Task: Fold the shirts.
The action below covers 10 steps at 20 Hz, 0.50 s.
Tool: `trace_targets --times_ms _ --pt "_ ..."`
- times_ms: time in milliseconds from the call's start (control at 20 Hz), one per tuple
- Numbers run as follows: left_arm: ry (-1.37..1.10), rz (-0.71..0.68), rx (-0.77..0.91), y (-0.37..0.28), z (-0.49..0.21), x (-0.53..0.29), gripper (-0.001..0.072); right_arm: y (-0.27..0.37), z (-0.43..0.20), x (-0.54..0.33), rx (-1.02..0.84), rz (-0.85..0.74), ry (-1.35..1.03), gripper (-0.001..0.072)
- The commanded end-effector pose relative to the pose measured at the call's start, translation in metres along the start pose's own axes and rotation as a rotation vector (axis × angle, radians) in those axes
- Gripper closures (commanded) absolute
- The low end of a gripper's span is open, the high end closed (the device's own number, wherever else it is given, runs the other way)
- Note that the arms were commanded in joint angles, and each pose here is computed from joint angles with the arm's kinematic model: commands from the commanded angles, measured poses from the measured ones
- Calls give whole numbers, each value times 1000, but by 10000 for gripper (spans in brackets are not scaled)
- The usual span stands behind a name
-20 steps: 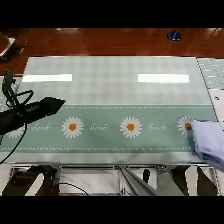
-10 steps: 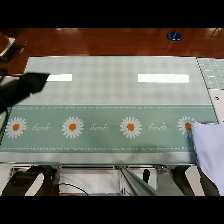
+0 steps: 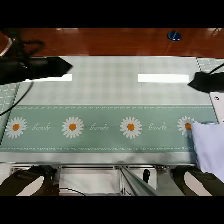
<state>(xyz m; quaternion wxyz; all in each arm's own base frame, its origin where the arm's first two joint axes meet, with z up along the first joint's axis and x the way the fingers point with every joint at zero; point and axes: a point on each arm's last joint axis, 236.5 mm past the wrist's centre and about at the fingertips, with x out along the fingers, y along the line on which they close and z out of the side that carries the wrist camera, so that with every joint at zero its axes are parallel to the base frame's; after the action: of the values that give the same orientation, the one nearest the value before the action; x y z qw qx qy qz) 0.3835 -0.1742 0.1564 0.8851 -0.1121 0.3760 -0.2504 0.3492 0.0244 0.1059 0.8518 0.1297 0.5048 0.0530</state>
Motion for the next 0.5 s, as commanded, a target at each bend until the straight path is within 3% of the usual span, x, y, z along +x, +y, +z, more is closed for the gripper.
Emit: trace_targets --times_ms 0,450 --pt "199 82 -41 28 -45 43 688 0 -29 52 -85 -106 114 693" --pt "187 99 15 37 -41 48 688 5 -36 64 -27 -68 160 692"
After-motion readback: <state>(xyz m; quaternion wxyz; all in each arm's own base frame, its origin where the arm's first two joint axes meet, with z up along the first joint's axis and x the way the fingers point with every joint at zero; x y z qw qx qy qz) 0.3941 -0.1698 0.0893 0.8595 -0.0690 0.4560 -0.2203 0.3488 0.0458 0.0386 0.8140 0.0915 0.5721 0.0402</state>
